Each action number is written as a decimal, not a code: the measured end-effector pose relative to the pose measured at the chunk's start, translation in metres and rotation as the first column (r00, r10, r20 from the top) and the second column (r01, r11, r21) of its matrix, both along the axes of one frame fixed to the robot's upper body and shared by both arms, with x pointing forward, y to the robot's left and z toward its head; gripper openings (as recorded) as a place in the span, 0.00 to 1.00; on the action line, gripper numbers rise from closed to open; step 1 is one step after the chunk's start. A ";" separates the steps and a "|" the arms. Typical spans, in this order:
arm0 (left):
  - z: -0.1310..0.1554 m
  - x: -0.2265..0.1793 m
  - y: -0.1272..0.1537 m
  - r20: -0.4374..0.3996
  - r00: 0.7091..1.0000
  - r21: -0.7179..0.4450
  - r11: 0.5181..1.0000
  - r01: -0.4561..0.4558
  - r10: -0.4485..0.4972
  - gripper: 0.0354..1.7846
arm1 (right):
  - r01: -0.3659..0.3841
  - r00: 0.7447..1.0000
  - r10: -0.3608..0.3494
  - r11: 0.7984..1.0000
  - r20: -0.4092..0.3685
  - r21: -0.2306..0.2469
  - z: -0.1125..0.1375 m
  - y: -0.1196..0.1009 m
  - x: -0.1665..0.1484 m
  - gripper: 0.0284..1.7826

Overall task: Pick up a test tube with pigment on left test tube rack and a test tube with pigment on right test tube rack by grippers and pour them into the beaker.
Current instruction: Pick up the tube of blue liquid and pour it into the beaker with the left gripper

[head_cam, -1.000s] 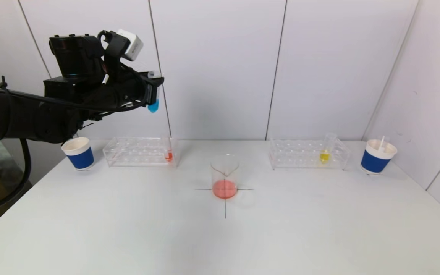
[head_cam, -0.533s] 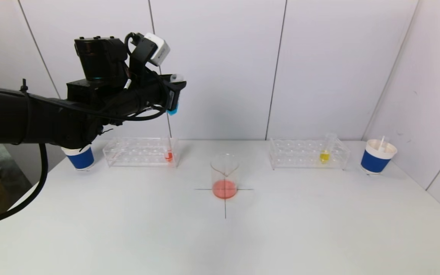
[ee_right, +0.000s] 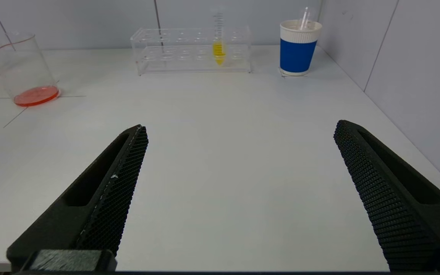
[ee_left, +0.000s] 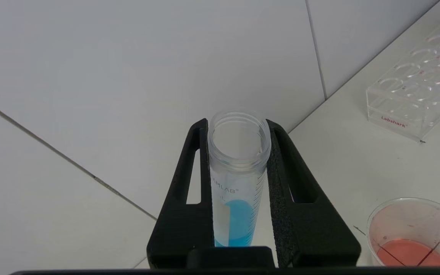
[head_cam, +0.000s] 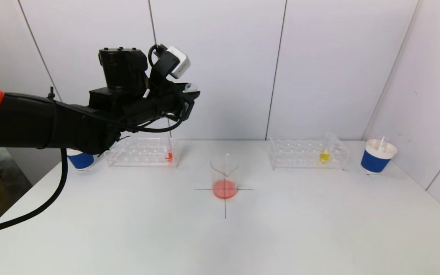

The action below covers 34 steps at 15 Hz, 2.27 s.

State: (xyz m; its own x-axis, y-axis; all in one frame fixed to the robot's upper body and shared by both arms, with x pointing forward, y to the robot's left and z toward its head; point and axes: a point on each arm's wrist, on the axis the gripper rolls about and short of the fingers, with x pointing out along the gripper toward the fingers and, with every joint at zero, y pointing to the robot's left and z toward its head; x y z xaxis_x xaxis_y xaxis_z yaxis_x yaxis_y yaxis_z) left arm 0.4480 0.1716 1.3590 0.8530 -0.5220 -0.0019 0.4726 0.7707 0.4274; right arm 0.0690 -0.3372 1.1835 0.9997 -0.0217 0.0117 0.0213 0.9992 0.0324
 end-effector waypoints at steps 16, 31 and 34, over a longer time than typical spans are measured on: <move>-0.027 0.003 -0.005 0.113 0.984 0.255 0.961 0.107 -0.140 0.23 | 0.000 1.000 0.000 1.000 0.000 0.000 0.000 0.000 0.000 0.99; -0.046 0.001 -0.006 0.364 0.902 0.366 0.926 0.092 -0.234 0.23 | 0.000 1.000 0.000 1.000 0.000 0.000 0.000 0.000 0.000 0.99; -0.049 0.000 -0.006 0.388 0.879 0.416 0.904 0.102 -0.277 0.23 | 0.000 1.000 0.000 1.000 0.000 0.000 0.000 0.000 0.000 0.99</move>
State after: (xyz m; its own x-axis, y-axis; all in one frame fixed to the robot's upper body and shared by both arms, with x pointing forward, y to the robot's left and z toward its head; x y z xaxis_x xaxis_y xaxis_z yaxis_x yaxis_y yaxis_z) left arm 0.4484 0.1652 1.3097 0.6975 -0.7077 0.1122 0.2947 0.4261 0.8553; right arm 0.0690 -0.3372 1.1835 0.9997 -0.0217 0.0117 0.0213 0.9992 0.0324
